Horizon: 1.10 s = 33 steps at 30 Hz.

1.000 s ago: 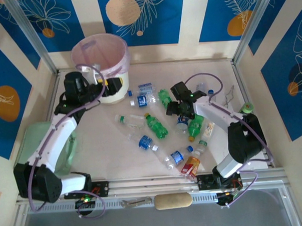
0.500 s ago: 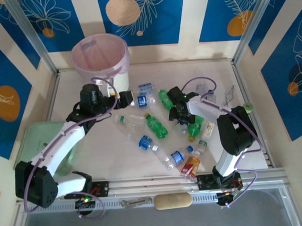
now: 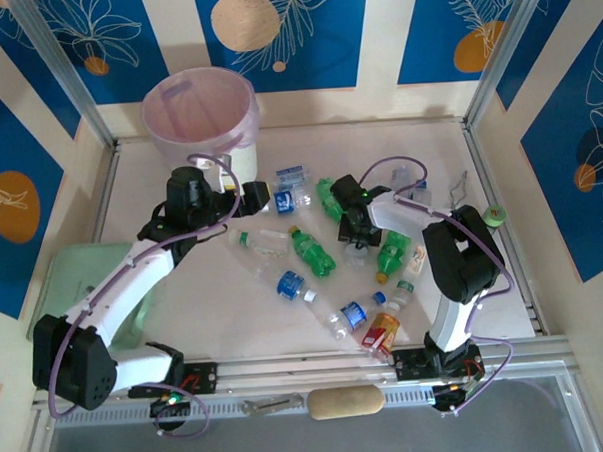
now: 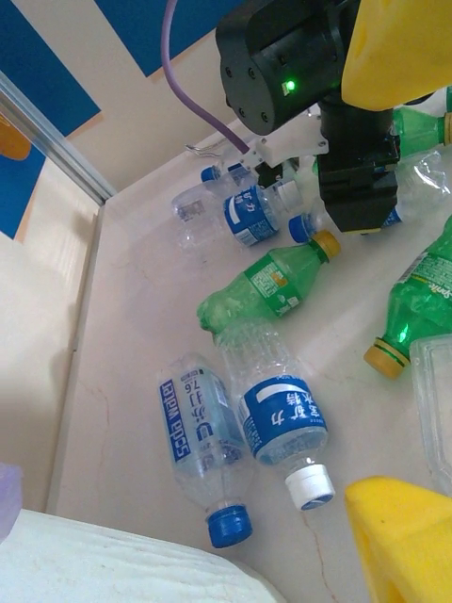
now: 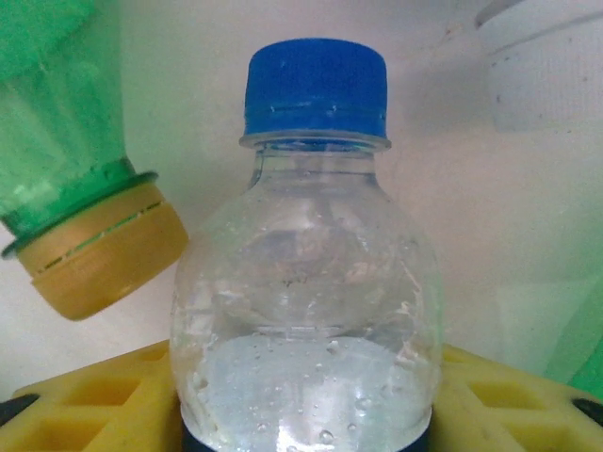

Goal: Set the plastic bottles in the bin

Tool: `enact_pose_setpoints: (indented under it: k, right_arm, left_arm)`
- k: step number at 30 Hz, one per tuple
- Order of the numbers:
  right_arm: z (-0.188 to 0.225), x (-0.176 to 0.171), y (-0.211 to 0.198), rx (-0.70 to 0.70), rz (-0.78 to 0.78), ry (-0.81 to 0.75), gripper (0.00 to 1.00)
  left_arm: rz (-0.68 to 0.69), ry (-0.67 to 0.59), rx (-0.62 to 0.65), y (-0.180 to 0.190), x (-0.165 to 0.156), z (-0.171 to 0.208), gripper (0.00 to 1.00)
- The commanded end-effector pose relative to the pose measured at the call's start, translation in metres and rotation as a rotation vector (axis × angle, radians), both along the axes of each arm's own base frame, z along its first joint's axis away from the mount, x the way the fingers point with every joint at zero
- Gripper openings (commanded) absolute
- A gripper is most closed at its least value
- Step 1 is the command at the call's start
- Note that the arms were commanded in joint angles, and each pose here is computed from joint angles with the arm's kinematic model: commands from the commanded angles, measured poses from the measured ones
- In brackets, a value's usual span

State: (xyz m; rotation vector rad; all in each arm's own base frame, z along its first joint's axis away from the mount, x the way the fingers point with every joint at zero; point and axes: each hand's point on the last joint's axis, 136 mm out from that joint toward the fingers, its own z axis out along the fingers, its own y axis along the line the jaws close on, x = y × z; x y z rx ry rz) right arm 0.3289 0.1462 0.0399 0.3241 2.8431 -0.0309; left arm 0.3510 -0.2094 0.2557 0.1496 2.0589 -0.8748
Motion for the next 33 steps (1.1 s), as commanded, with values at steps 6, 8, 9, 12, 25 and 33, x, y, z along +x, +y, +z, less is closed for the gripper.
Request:
enact_pose_setpoints:
  k: [6,8,9,12,25,33]
  right_arm:
    - [0.093,0.018,0.025,0.194,0.057,-0.256,0.55]
    - [0.128,0.024,0.034,0.268,0.091,-0.366,0.55]
    - [0.142,0.027,0.037,0.298,0.106,-0.414,0.55]
    - [0.188,0.033,0.046,0.394,0.135,-0.568,0.55]
    - [0.26,0.043,0.084,0.627,0.163,-0.851,0.54]
    - [0.261,0.031,0.108,0.692,0.217,-0.816,0.54]
  left_arm:
    - [-0.073,-0.016,-0.054,-0.02,0.003,0.017,1.0]
    - [-0.11,-0.02,-0.066,-0.03,0.002,0.019,1.0]
    - [-0.126,-0.022,-0.071,-0.034,0.001,0.02,1.0]
    - [-0.188,-0.034,-0.102,-0.052,-0.005,0.027,1.0]
    - [-0.416,0.034,-0.248,-0.143,-0.034,0.024,0.98]
    - [-0.444,0.038,-0.224,-0.155,-0.035,0.02,0.96]
